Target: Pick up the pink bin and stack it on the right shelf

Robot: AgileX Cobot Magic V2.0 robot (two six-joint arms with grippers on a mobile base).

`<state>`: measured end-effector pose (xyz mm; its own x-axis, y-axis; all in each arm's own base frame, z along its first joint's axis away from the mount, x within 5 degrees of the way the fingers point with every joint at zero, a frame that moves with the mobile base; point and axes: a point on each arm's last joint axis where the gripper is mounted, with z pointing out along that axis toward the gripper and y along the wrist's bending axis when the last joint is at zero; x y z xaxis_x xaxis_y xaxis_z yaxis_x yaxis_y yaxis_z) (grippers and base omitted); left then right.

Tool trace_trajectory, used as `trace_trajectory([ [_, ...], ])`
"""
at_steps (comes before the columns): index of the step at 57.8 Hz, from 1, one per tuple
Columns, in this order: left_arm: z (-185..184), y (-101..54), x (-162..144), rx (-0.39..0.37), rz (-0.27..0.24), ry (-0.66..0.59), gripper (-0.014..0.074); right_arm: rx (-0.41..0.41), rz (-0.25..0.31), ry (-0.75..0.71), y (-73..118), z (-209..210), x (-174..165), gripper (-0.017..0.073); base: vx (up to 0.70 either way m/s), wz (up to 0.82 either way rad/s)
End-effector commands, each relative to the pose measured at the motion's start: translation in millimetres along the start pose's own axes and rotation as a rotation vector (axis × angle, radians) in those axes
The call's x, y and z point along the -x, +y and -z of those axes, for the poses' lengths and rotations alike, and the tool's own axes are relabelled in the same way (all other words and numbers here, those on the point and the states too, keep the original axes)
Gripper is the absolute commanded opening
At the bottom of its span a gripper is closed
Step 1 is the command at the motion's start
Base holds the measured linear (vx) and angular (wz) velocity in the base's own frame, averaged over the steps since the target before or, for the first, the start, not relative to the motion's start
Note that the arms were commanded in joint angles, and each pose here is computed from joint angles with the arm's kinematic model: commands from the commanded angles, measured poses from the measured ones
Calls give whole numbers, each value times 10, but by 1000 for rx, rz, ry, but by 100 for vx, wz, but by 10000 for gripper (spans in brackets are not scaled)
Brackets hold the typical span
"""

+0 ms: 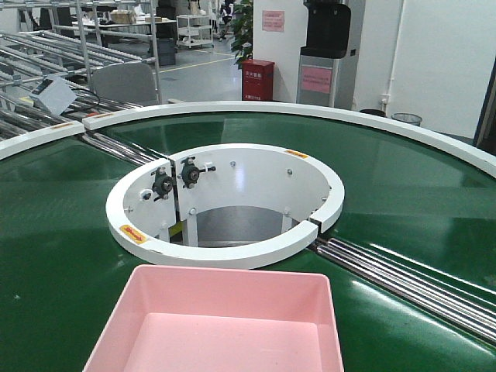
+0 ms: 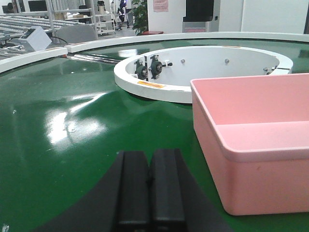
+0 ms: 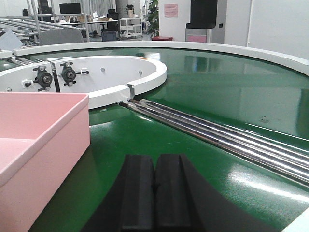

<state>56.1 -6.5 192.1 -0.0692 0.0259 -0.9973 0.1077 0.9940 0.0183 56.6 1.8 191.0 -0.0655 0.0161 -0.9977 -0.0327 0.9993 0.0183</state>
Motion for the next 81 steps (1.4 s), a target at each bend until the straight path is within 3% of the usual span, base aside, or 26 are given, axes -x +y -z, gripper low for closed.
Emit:
trace_trajectory([
  [1, 4, 7, 17, 8, 14, -74, -8, -4, 15, -95, -1, 12, 82, -8, 0, 0],
  [37, 5, 8, 22, 9, 14, -79, -8, -4, 15, -96, -1, 12, 83, -8, 0, 0],
  [50, 32, 27, 184, 29, 15, -252, -8, -1, 14, -176, 3, 22, 155, -8, 0, 0],
  [54, 72, 40, 311, 41, 24, -371, -8, 3, 11, -260, 7, 40, 235, -8, 0, 0],
  [58, 125, 50, 449, 34, 96, -482, -8, 7, 12, -370, 12, 84, 383, -8, 0, 0],
  [63, 162, 36, 636, 8, 141, -401, -8, 10, 15, -489, 19, 193, 689, -8, 0, 0],
  [67, 209, 28, 856, 3, 110, -354, -8, 7, 25, -544, 25, 304, 997, -8, 0, 0],
  [73, 271, 37, 1430, 19, 11, -418, -8, -7, 83, -561, 36, 387, 1508, -8, 0, 0],
  [81, 101, 52, 2094, 25, -15, -435, -8, -16, 116, -530, 46, 219, 2088, -8, 0, 0],
])
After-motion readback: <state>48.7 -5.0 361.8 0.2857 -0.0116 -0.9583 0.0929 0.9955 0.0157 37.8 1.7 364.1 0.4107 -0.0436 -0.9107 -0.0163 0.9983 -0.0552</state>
